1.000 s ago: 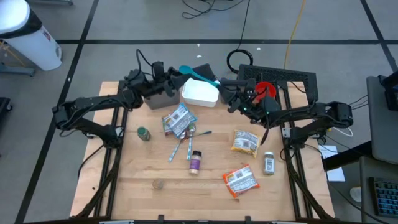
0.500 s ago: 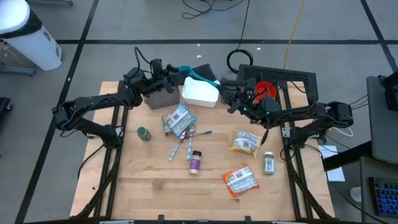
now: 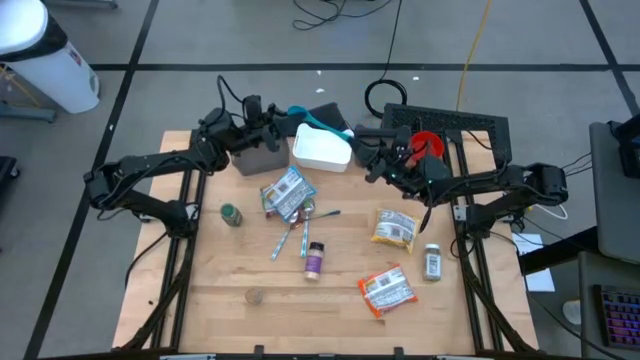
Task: Pick & Place Food Item
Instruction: Put the blue baby spoon into the left black bin
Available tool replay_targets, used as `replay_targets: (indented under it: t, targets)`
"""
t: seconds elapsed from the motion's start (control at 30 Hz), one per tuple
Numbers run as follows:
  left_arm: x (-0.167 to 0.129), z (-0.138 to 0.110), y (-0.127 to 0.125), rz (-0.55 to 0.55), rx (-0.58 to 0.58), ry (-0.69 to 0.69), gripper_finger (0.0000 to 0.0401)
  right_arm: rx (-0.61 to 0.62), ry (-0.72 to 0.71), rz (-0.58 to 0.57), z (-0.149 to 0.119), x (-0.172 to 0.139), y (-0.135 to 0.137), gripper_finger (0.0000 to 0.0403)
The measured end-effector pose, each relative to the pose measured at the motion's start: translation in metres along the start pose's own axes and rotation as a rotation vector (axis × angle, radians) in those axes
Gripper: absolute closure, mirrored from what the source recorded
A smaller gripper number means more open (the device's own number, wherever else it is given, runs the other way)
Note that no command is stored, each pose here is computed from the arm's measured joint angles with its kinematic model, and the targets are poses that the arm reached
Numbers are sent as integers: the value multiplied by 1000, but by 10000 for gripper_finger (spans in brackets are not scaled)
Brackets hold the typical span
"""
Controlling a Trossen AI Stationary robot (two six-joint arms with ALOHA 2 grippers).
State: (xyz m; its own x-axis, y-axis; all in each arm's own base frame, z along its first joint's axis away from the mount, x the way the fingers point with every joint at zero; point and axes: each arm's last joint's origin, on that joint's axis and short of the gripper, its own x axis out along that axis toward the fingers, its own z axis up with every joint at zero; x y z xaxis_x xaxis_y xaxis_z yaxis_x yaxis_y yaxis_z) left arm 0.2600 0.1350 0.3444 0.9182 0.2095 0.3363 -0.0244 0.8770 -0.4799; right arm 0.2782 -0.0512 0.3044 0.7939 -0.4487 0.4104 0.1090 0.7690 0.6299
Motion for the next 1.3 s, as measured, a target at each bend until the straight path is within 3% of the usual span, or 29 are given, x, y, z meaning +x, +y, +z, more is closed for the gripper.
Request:
replay_targets:
  t: [0.1, 0.3, 0.53, 0.9, 1.1, 1.3]
  targets:
    - [0, 0, 0, 6, -4, 2, 386, -7, 7, 0, -1, 0, 0, 392]
    - [0, -1, 1, 3, -4, 9, 369, 2, 17, 13, -1, 0, 0, 386]
    - [0, -1, 1, 3, 8, 15, 387, -35, 22, 17, -1, 0, 0, 375]
    - [-1, -2, 3, -42, 20, 82, 388, -71, 76, 52, 11, 2, -7, 279]
    - [1, -9, 8, 2, 10, 268, 387, -28, 212, 44, 31, 2, -28, 220]
    - [11, 4, -6, 68, 155, 523, 387, 12, 359, 91, 50, 3, -40, 201]
